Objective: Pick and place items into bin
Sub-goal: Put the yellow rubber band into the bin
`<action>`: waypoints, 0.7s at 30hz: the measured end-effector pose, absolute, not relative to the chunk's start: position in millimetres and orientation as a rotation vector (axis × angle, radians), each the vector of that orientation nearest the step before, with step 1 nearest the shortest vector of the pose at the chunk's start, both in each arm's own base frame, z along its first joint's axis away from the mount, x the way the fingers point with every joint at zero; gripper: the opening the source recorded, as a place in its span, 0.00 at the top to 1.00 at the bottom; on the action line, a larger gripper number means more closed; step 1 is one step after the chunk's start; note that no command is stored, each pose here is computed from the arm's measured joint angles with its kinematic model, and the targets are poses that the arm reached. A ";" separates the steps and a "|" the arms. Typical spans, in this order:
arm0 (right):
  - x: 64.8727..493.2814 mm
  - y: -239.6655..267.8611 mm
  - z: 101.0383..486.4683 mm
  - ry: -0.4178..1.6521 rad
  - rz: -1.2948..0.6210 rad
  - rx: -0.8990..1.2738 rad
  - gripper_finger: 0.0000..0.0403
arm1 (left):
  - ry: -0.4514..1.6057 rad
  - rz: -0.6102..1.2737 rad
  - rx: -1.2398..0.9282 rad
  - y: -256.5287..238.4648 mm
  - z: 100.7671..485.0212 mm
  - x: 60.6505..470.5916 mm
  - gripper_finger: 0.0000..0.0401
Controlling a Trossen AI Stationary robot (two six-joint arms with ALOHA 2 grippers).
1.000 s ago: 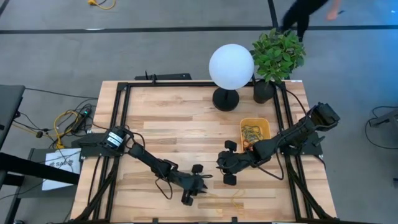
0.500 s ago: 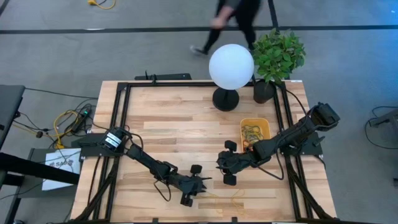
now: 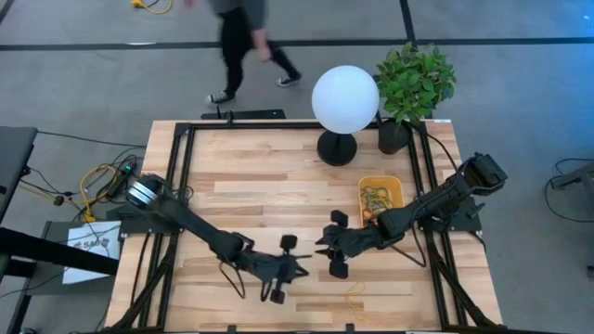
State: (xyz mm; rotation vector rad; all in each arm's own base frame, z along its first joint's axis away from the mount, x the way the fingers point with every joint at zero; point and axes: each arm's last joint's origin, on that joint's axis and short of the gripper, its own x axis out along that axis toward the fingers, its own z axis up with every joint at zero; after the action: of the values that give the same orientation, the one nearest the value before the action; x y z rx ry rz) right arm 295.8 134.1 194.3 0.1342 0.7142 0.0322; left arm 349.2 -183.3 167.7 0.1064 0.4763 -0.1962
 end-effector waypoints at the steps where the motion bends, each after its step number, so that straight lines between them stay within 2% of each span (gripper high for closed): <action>1: 297.3 134.1 195.8 0.694 0.034 0.142 0.73 | 0.474 -0.171 0.125 -181.1 177.2 345.7 1.00; 7: 314.3 124.9 210.3 0.485 -0.028 0.215 0.73 | 0.489 -0.023 0.194 -169.8 207.4 329.1 1.00; 12: 325.3 107.3 215.6 0.401 -0.081 0.256 0.73 | 0.531 0.052 0.233 -165.2 201.3 327.7 1.00; 17: 327.8 82.6 206.1 0.497 -0.155 0.260 0.73 | 0.581 0.126 0.238 -162.2 196.3 323.6 1.00; 21: 323.8 70.6 195.2 0.647 -0.132 0.305 0.72 | 0.615 0.200 0.264 -159.3 192.5 319.7 1.00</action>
State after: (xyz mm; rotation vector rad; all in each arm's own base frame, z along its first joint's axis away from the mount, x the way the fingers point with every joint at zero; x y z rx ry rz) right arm 323.8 70.6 195.2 0.3050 0.6472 -0.1324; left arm 319.7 -159.3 192.5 0.2638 0.6155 0.1995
